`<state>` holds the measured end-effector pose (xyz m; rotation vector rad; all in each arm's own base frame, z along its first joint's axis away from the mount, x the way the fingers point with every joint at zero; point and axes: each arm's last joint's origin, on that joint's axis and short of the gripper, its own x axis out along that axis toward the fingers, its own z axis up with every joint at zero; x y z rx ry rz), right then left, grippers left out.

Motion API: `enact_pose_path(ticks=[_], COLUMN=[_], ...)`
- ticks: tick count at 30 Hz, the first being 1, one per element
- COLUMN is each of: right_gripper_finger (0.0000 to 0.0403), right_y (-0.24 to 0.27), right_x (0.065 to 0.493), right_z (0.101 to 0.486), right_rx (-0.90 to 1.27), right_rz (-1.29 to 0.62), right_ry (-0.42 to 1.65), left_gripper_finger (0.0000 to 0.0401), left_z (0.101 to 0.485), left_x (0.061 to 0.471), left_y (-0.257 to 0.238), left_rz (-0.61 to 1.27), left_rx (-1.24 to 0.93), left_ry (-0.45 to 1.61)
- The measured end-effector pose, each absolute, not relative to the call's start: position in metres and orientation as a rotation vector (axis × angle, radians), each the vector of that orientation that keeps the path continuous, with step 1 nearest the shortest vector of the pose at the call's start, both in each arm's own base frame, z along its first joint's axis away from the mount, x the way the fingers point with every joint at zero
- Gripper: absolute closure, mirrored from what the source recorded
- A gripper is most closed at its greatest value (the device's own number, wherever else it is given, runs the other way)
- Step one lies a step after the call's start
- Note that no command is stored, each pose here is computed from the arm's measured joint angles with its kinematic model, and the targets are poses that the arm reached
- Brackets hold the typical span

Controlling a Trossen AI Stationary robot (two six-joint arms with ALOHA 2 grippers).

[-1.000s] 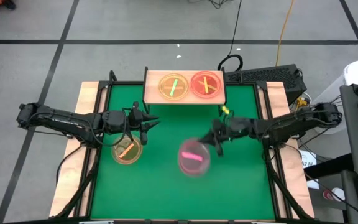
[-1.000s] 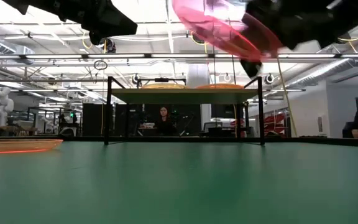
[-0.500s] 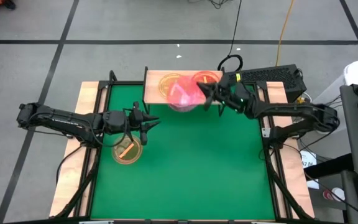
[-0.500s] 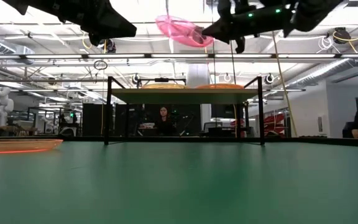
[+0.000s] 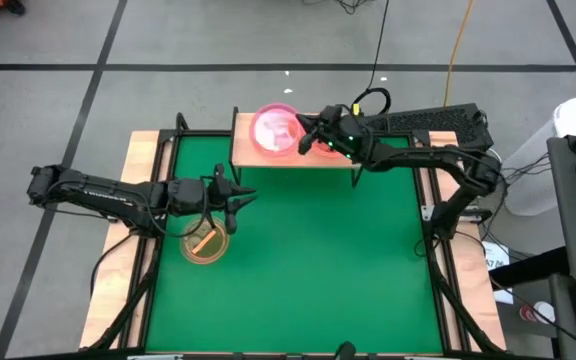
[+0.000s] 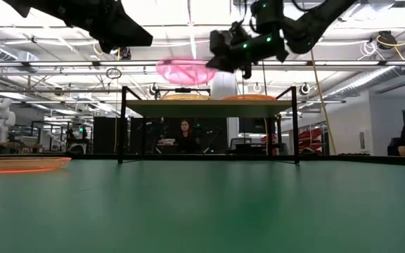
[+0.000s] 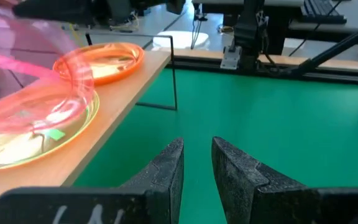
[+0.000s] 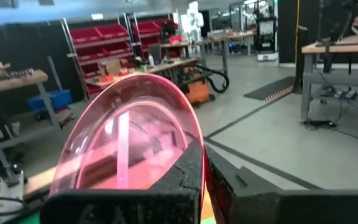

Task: Place and stack plates onto a shelf
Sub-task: Stack the pink plate on top of the green plate on the shelf, then stack the orange plate on top of the pink plate on the shelf

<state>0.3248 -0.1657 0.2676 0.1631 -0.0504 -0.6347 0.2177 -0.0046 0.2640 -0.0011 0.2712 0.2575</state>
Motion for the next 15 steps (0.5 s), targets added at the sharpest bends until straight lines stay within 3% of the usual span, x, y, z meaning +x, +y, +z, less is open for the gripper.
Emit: enact_pose_path(ticks=[7, 15], right_gripper_finger=[0.0386, 0.0323], right_y=[-0.174, -0.175], right_x=[0.335, 0.333], right_z=[0.251, 0.254], right_rx=[0.165, 0.16], right_rz=[-0.646, -0.652], right_ry=[-0.004, -0.01], left_gripper_finger=[0.0311, 0.0311], left_z=[0.262, 0.262], left_x=[0.217, 0.217], left_y=[-0.005, -0.005], left_rz=[0.258, 0.26], left_rx=[0.001, -0.012], left_ry=[0.29, 0.292])
